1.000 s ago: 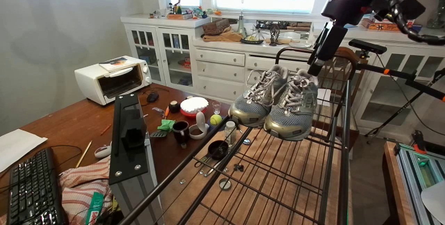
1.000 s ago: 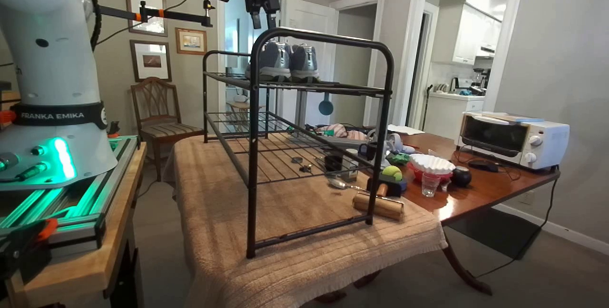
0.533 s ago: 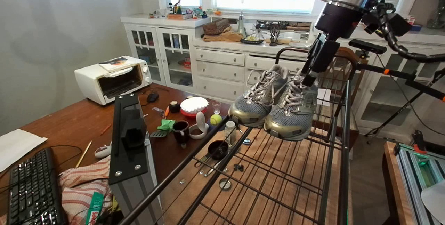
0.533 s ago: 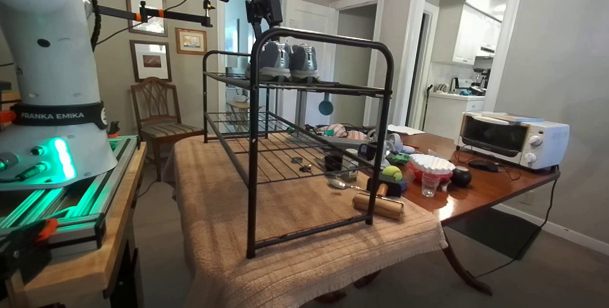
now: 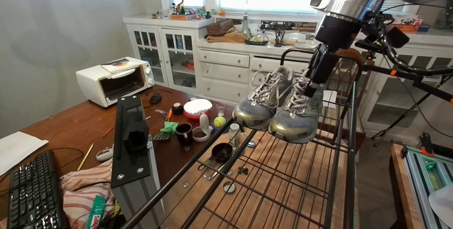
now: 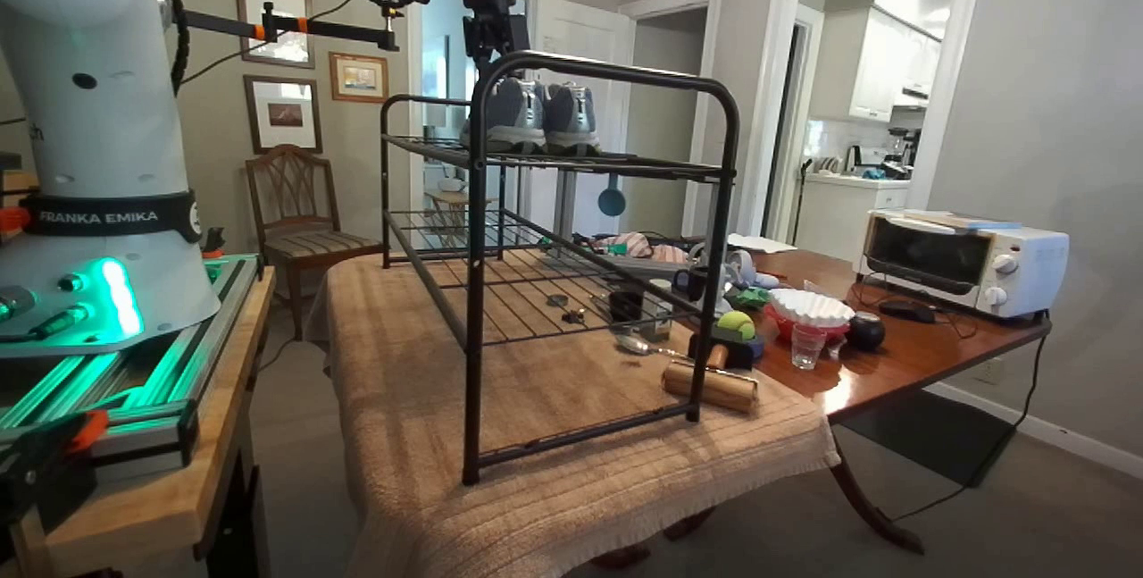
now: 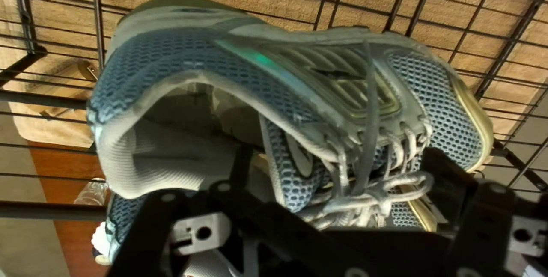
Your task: Move the shoe in the front to the right and turn it around facing away from the wall
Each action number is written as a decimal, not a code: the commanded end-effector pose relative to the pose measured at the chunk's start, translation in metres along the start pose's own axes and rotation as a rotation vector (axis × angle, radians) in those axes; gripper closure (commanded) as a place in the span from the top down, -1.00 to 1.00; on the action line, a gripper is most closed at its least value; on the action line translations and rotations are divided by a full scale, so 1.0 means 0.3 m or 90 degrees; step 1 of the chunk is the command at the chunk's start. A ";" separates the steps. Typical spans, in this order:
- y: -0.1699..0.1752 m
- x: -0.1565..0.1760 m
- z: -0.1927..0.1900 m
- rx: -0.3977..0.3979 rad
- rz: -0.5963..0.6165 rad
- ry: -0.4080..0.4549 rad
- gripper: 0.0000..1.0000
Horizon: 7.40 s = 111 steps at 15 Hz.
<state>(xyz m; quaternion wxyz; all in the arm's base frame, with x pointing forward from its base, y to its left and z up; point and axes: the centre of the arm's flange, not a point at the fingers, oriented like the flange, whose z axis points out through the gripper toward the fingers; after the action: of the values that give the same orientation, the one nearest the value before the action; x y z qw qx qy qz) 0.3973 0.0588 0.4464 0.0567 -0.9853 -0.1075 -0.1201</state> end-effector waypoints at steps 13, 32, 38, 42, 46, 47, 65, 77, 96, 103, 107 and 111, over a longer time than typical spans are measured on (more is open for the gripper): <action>0.013 -0.012 -0.051 0.003 0.007 -0.007 -0.93; 0.331 -0.124 -0.217 0.104 -0.265 -0.070 -0.92; 0.408 -0.127 -0.199 0.046 -0.344 -0.105 -0.92; 0.445 -0.119 -0.162 0.033 -0.357 -0.123 -0.92; 0.454 -0.095 -0.122 0.016 -0.332 -0.106 -0.92; 0.454 -0.087 -0.115 0.009 -0.325 -0.099 -0.92; 0.366 -0.032 -0.221 -0.113 0.176 -0.047 0.99; 0.562 -0.042 -0.178 -0.130 0.593 -0.026 1.00; 0.608 0.001 0.009 -0.147 0.871 -0.047 0.95; 0.579 0.016 -0.024 -0.123 0.737 -0.042 -0.23; 0.574 0.011 -0.055 -0.120 0.597 -0.049 -0.61; 0.569 -0.001 -0.084 -0.100 0.455 -0.046 -0.74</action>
<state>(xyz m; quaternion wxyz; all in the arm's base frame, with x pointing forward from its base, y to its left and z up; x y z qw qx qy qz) 0.4389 -0.1072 0.4466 0.0073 -0.9459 0.3198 -0.0547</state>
